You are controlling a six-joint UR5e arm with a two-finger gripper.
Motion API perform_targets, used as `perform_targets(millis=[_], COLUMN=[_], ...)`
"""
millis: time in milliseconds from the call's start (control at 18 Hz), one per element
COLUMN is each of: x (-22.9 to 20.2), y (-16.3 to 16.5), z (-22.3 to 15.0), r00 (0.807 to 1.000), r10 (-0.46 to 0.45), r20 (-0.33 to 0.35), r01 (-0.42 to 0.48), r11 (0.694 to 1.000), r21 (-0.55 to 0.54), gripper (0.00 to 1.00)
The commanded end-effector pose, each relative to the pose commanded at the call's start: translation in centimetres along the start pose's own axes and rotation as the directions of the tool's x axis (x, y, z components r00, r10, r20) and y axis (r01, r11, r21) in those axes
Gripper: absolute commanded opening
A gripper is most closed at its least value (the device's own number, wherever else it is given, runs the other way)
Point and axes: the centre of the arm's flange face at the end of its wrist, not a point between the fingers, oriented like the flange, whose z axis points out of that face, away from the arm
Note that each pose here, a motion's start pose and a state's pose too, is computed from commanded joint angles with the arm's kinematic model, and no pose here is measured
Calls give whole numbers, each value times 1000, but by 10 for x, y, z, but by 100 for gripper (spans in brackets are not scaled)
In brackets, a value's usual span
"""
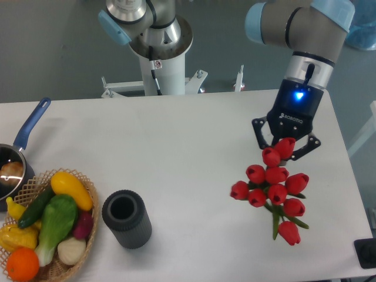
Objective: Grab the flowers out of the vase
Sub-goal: 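Carry the held tulips away from the vase over the open table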
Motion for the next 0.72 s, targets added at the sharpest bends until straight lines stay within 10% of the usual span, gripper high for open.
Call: perform_targets(millis=[278, 500, 722], x=[16, 40, 43], y=[-1, -7, -8], z=[0, 18, 19], r00=[998, 994, 990], r10=[49, 95, 115], r20=[25, -54, -83], r01=[-44, -108, -140], r11=[981, 907, 895], r21=[-188, -406, -424], gripper=[10, 11, 11])
